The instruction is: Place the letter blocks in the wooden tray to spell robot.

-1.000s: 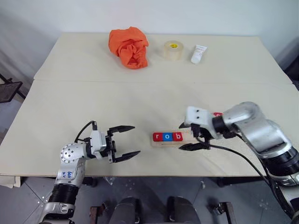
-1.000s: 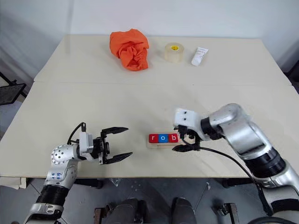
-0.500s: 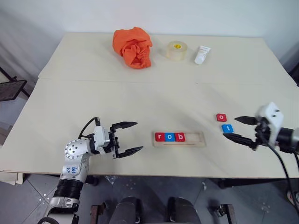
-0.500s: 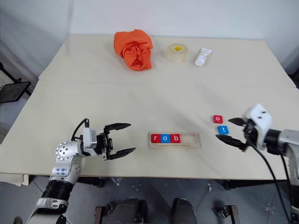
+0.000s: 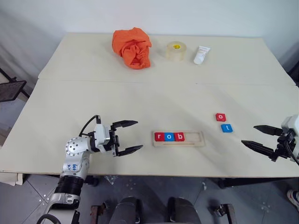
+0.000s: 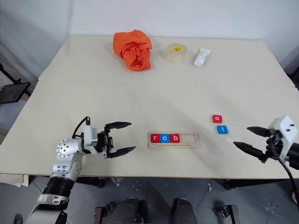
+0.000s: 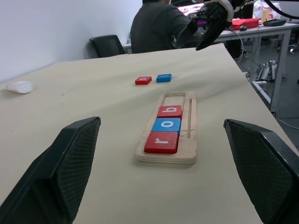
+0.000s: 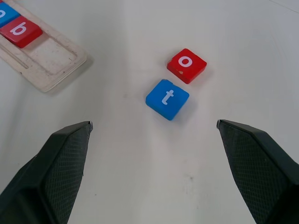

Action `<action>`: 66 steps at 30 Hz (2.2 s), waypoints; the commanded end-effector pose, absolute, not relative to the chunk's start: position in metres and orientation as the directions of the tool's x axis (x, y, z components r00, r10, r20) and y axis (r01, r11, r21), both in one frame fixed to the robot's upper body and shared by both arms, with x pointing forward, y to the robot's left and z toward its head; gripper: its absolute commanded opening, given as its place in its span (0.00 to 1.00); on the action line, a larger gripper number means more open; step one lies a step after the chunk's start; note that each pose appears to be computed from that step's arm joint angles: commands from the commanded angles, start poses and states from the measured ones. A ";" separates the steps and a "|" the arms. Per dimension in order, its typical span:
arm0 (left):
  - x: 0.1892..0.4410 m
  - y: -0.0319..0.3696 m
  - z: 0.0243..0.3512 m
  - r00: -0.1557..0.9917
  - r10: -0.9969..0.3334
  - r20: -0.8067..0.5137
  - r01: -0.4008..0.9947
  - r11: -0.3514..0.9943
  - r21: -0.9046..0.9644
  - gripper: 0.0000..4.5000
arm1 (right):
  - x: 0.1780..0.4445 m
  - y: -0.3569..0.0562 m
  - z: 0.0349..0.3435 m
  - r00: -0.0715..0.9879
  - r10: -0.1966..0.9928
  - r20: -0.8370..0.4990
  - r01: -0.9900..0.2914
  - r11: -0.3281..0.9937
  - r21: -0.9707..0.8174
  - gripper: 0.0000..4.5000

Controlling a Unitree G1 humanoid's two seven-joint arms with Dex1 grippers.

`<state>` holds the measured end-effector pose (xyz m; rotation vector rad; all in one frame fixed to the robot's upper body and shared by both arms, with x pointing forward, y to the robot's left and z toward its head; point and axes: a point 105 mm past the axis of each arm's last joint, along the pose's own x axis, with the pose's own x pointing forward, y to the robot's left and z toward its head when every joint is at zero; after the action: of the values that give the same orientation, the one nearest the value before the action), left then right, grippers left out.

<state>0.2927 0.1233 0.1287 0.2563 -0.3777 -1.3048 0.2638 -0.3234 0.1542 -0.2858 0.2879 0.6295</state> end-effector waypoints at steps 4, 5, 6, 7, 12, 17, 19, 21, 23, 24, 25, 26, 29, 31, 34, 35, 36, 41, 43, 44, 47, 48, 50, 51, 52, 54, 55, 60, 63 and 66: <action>0.293 0.128 0.134 0.215 -0.968 0.132 0.875 0.251 0.414 1.00 | 0.265 -0.331 0.169 0.804 0.498 -0.324 -0.576 0.786 -0.222 0.99; 0.293 0.128 0.134 0.215 -0.968 0.132 0.875 0.251 0.414 1.00 | 0.265 -0.331 0.169 0.805 0.497 -0.324 -0.576 0.786 -0.223 0.99; 0.293 0.128 0.134 0.215 -0.968 0.132 0.875 0.250 0.415 1.00 | 0.266 -0.331 0.170 0.804 0.498 -0.324 -0.577 0.786 -0.222 0.99; 0.293 0.128 0.134 0.215 -0.968 0.132 0.875 0.251 0.415 1.00 | 0.266 -0.330 0.170 0.804 0.499 -0.323 -0.577 0.786 -0.223 0.99; 0.294 0.129 0.134 0.216 -0.967 0.135 0.874 0.253 0.415 1.00 | 0.267 -0.329 0.173 0.806 0.498 -0.319 -0.576 0.786 -0.227 0.99; 0.294 0.129 0.134 0.218 -0.966 0.138 0.873 0.256 0.415 1.00 | 0.269 -0.327 0.177 0.807 0.501 -0.312 -0.576 0.784 -0.230 0.99; 0.295 0.129 0.133 0.218 -0.966 0.138 0.873 0.257 0.415 1.00 | 0.270 -0.325 0.177 0.806 0.504 -0.311 -0.578 0.783 -0.229 0.99; 0.295 0.129 0.133 0.219 -0.966 0.139 0.872 0.257 0.415 1.00 | 0.271 -0.324 0.179 0.804 0.507 -0.310 -0.580 0.782 -0.229 0.99; 0.295 0.129 0.133 0.220 -0.965 0.140 0.871 0.260 0.417 1.00 | 0.280 -0.322 0.180 0.807 0.488 -0.332 -0.568 0.794 -0.215 0.99; 0.295 0.129 0.134 0.222 -0.965 0.142 0.869 0.262 0.420 1.00 | 0.287 -0.319 0.181 0.809 0.481 -0.339 -0.563 0.799 -0.209 0.99; 0.295 0.129 0.134 0.222 -0.964 0.144 0.868 0.263 0.421 1.00 | 0.291 -0.316 0.182 0.809 0.476 -0.344 -0.559 0.803 -0.205 0.99; 0.295 0.129 0.134 0.224 -0.964 0.146 0.867 0.265 0.422 1.00 | 0.300 -0.313 0.181 0.818 0.454 -0.353 -0.538 0.821 -0.192 0.99; 0.293 0.129 0.133 0.224 -0.963 0.151 0.865 0.268 0.424 1.00 | 0.321 -0.304 0.173 0.838 0.390 -0.383 -0.476 0.865 -0.160 0.99; 0.293 0.128 0.133 0.230 -0.960 0.158 0.863 0.276 0.423 1.00 | 0.335 -0.297 0.172 0.867 0.357 -0.348 -0.431 0.888 -0.163 0.99; 0.290 0.126 0.132 0.236 -0.958 0.166 0.860 0.285 0.422 1.00 | 0.353 -0.289 0.169 0.910 0.287 -0.299 -0.342 0.928 -0.149 0.99; 0.288 0.125 0.132 0.236 -0.957 0.168 0.860 0.286 0.421 1.00 | 0.357 -0.285 0.166 0.915 0.278 -0.292 -0.329 0.934 -0.139 0.99; 0.286 0.125 0.132 0.237 -0.956 0.170 0.861 0.288 0.420 1.00 | 0.360 -0.279 0.163 0.916 0.275 -0.290 -0.324 0.936 -0.135 0.99; 0.282 0.125 0.131 0.252 -0.952 0.175 0.857 0.304 0.416 1.00 | 0.368 -0.273 0.150 0.935 0.199 -0.295 -0.246 0.961 -0.129 0.99; 0.281 0.125 0.131 0.257 -0.950 0.177 0.856 0.309 0.415 1.00 | 0.371 -0.276 0.146 0.945 0.149 -0.291 -0.194 0.972 -0.134 0.99; 0.280 0.125 0.131 0.259 -0.950 0.177 0.855 0.311 0.416 1.00 | 0.371 -0.277 0.142 0.947 0.128 -0.295 -0.175 0.975 -0.139 0.99; 0.279 0.125 0.131 0.263 -0.948 0.180 0.853 0.316 0.415 1.00 | 0.372 -0.276 0.137 0.951 0.096 -0.293 -0.140 0.981 -0.134 0.99; 0.279 0.126 0.131 0.264 -0.948 0.180 0.853 0.317 0.415 1.00 | 0.371 -0.275 0.136 0.951 0.087 -0.296 -0.130 0.983 -0.128 0.99; 0.279 0.126 0.131 0.266 -0.947 0.180 0.852 0.319 0.414 1.00 | 0.370 -0.273 0.134 0.950 0.070 -0.303 -0.111 0.987 -0.118 0.99; 0.278 0.126 0.131 0.267 -0.947 0.180 0.852 0.319 0.415 1.00 | 0.370 -0.272 0.133 0.951 0.058 -0.303 -0.096 0.989 -0.110 0.99; 0.278 0.126 0.131 0.268 -0.946 0.180 0.852 0.321 0.415 1.00 | 0.369 -0.269 0.132 0.951 0.053 -0.306 -0.086 0.992 -0.097 0.99; 0.278 0.126 0.130 0.269 -0.946 0.179 0.852 0.321 0.415 1.00 | 0.367 -0.265 0.129 0.948 0.046 -0.314 -0.078 0.993 -0.091 0.91; 0.279 0.126 0.130 0.269 -0.946 0.180 0.852 0.321 0.414 1.00 | 0.366 -0.262 0.129 0.948 0.044 -0.315 -0.077 0.993 -0.091 0.87; 0.280 0.125 0.130 0.268 -0.947 0.179 0.853 0.319 0.414 1.00 | 0.362 -0.255 0.132 0.951 0.036 -0.307 -0.065 0.994 -0.084 0.48; 0.281 0.126 0.130 0.264 -0.948 0.176 0.855 0.315 0.412 1.00 | 0.360 -0.254 0.137 0.957 0.031 -0.288 -0.061 0.993 -0.096 0.32; 0.281 0.126 0.130 0.256 -0.951 0.172 0.860 0.305 0.409 1.00 | 0.356 -0.249 0.152 0.971 0.039 -0.238 -0.057 0.996 -0.073 0.32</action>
<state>0.2818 0.1256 0.1264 0.2472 -0.4069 -1.2405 0.3595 -0.2497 0.1285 -0.0933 0.3244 0.0548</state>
